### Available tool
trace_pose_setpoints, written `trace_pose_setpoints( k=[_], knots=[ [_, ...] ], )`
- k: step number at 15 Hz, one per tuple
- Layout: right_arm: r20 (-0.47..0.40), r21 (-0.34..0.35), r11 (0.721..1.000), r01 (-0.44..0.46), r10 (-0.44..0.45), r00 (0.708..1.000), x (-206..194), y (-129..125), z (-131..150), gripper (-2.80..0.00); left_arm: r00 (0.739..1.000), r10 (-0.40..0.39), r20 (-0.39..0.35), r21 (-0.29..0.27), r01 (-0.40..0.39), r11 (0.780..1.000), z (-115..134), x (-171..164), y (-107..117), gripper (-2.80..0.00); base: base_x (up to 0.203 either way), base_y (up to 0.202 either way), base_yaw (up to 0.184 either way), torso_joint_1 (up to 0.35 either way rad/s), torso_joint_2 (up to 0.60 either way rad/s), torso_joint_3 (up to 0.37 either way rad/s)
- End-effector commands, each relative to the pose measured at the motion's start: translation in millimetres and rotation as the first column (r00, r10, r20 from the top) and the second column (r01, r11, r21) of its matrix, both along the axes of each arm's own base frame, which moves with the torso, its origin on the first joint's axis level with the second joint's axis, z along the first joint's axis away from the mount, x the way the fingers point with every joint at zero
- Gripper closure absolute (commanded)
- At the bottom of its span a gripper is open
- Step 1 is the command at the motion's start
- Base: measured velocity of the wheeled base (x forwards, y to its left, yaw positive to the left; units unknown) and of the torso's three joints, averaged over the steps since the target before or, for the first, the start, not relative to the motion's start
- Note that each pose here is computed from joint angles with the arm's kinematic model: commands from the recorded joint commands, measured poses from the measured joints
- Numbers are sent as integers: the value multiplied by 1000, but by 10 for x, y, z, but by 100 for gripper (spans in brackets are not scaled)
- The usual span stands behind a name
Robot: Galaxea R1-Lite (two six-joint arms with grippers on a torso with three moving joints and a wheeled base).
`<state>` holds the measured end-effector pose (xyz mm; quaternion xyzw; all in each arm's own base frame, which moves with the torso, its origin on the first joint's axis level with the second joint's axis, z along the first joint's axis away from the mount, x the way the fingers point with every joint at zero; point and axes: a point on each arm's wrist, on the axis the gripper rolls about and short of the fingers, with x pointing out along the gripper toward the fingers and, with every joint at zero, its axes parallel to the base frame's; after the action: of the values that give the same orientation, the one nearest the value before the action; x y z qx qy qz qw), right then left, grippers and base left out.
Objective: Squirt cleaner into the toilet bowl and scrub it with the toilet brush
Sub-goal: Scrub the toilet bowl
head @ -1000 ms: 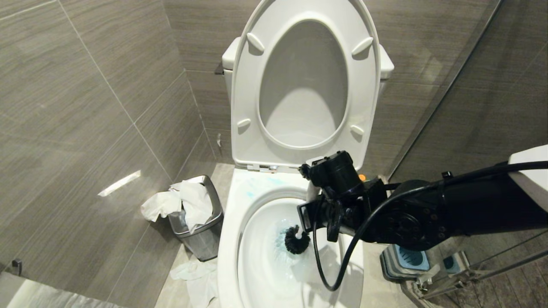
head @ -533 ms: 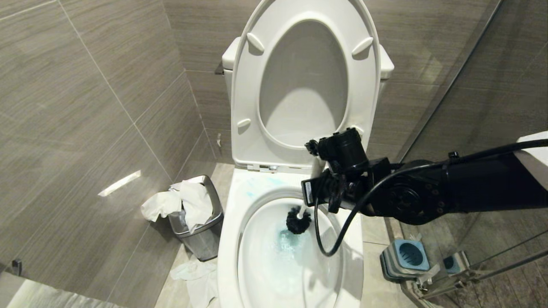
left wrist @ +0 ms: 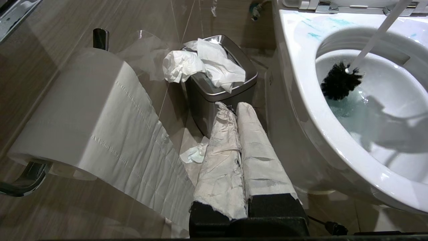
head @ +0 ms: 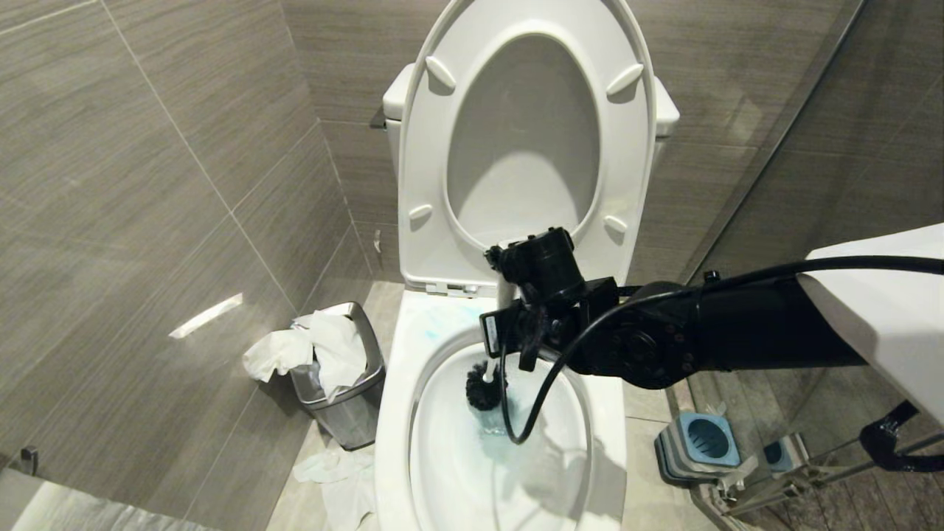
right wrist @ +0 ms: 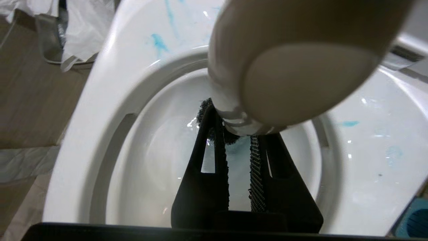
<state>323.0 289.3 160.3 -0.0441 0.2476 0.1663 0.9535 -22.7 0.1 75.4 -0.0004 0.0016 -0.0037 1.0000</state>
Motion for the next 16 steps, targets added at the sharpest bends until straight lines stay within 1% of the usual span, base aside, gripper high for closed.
trace_pose_setpoints(
  k=[1, 4, 6, 8, 9, 11, 12, 14, 16],
  knots=[
    [-12, -6, 1000, -30, 30, 999, -120, 88, -29, 0, 1000, 0, -1, -1, 0, 1000, 0, 1, 0, 0, 0, 0, 0, 0, 0, 0],
    [-43, -33, 998, -59, 57, 997, -353, 23, -41, 0, 1000, 0, -3, -1, 0, 1000, -4, 2, 0, 0, 0, 0, 0, 0, 0, 0],
    [-72, -58, 995, -78, 73, 995, -556, -88, -59, 0, 1000, 0, -3, -1, 0, 1000, -3, 2, 0, 0, 0, 0, 0, 0, 0, 0],
    [-85, -70, 995, -74, 68, 994, -667, -216, -53, 0, 1000, 0, -3, -1, 0, 1000, -4, 2, 0, 0, 0, 0, 0, 0, 0, 0],
    [-86, -72, 996, -53, 47, 995, -646, -303, -43, 0, 1000, 0, -3, -1, 0, 1000, -3, 2, 0, 0, 0, 0, 0, 0, 0, 0],
    [-74, -62, 998, -13, 9, 997, -551, -399, 1, 0, 1000, 0, -3, -1, 0, 1000, -4, 2, 0, 0, 0, 0, 0, 0, 0, 0],
    [-61, -55, 998, 4, -8, 998, -502, -412, 34, 0, 1000, 0, -2, -1, 0, 1000, -1, 1, 0, 0, 0, 0, 0, 0, 0, 0],
    [-44, -40, 999, 13, -14, 999, -426, -374, 75, 0, 1000, 0, -2, -1, 0, 1000, 0, 1, 0, 0, 0, 0, 0, 0, 0, 0],
    [-56, -51, 999, 12, -15, 998, -368, -320, -12, 0, 1000, 0, -1, -1, 0, 1000, -3, 1, 0, 0, 0, 0, 0, 0, 0, 0]
  ],
)
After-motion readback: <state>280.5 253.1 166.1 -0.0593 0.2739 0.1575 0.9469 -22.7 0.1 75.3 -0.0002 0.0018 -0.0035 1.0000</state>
